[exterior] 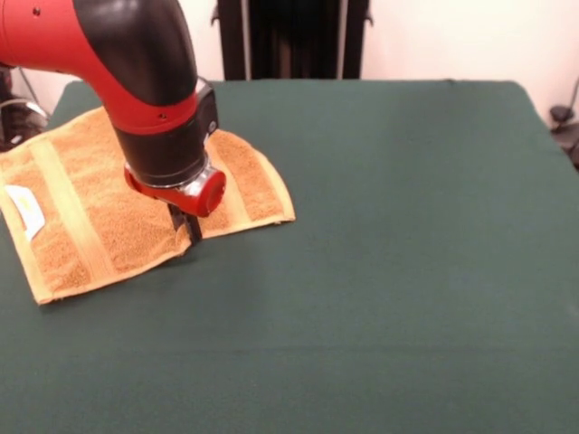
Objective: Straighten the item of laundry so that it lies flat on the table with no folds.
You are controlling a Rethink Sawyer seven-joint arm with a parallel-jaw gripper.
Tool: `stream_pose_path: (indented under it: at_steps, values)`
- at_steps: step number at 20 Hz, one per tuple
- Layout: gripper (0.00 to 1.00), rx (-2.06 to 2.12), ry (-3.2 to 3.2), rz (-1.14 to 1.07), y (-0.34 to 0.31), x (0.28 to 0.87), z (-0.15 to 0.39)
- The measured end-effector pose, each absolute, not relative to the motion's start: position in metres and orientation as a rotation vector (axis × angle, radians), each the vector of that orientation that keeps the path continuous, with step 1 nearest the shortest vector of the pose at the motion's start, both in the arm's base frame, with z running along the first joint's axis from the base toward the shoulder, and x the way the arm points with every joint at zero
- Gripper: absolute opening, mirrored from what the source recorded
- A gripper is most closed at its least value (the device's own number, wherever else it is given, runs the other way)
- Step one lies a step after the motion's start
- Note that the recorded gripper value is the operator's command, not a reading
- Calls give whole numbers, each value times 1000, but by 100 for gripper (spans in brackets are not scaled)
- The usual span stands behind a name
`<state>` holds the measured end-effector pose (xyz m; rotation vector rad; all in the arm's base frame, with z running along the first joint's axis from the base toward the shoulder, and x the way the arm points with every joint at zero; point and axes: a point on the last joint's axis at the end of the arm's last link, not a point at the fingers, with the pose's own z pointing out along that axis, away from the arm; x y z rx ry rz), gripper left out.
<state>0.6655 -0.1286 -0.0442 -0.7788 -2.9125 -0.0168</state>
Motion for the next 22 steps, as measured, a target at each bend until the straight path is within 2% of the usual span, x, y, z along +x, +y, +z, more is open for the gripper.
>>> stream_pose_path:
  at_steps: [22]
  values:
    - [0, -583, -3016, 36, -114, 716, -40]
